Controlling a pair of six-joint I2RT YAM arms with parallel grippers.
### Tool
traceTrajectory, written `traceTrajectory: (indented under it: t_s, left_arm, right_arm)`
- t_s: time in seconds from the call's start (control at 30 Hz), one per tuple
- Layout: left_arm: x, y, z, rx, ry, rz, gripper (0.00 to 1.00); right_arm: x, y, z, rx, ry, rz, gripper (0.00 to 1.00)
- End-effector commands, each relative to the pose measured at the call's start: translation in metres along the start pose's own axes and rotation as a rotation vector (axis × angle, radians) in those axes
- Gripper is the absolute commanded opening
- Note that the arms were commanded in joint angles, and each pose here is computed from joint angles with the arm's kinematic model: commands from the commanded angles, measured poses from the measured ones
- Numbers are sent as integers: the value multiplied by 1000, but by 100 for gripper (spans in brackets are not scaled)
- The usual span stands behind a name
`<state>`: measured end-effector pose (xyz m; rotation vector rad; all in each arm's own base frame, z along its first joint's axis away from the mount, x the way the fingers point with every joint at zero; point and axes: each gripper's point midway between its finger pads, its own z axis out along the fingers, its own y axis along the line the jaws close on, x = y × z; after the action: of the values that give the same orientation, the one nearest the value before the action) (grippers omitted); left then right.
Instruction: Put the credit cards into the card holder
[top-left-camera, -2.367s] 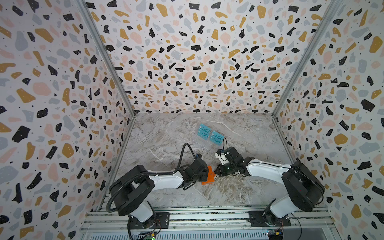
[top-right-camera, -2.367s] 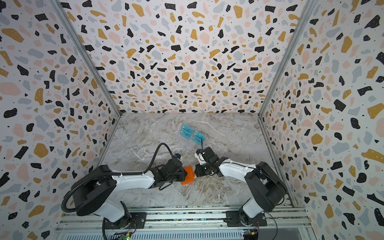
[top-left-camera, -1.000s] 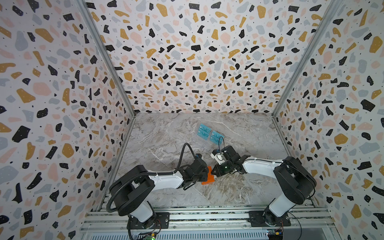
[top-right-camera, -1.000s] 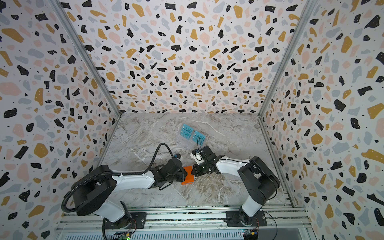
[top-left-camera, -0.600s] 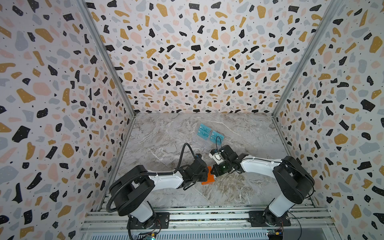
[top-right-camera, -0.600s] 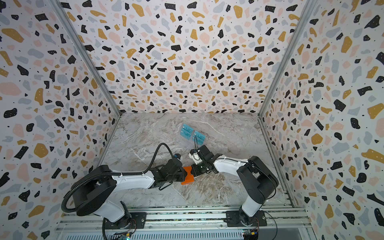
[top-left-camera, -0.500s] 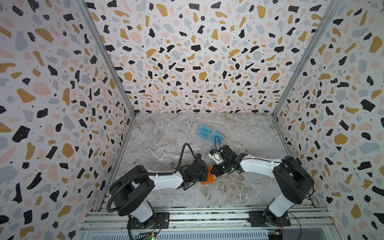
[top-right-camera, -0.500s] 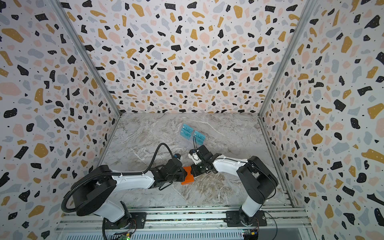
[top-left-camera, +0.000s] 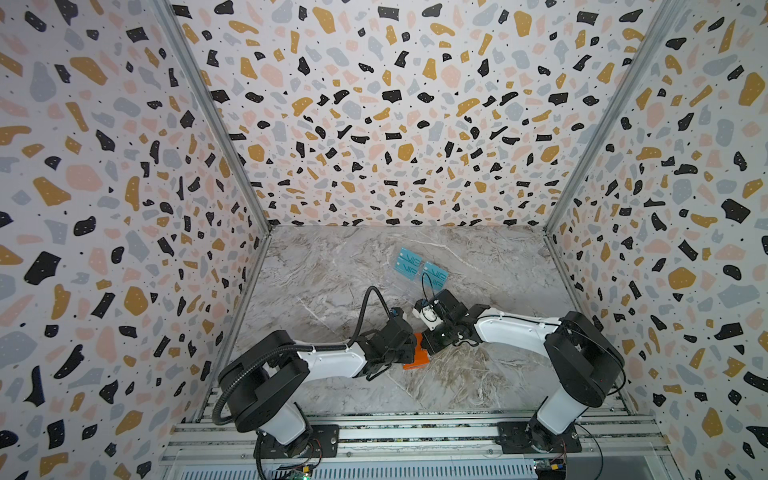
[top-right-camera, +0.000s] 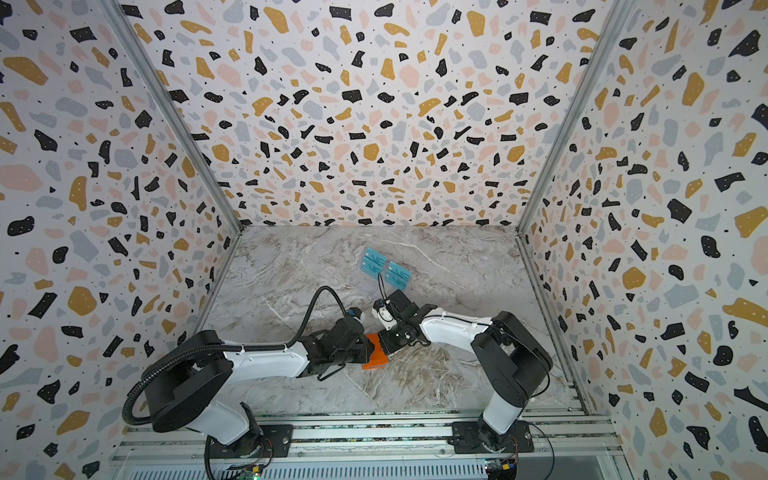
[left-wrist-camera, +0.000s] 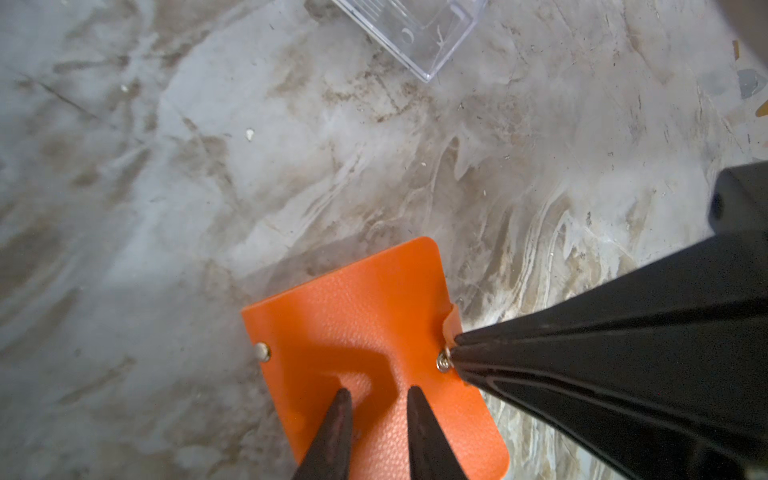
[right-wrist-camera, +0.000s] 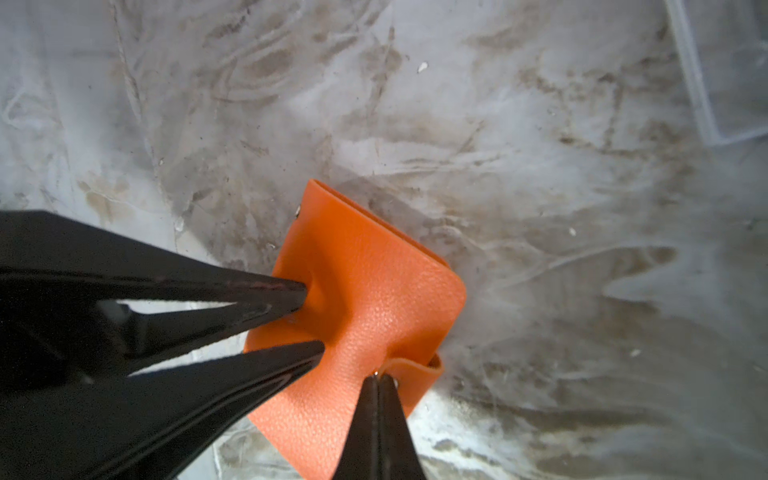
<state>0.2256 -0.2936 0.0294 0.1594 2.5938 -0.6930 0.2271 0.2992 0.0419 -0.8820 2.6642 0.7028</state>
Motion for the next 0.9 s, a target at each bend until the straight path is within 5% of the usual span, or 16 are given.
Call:
traceTrajectory:
  t_s: [0.0,0.87]
  left_arm:
    - [80,45,5,-125,278,8,26]
    - [78,42,4,-122,279,6,26]
  right_arm:
    - [4,10,8,-17,34,-41,0]
    - [15,22,10,-55,85,-89,0]
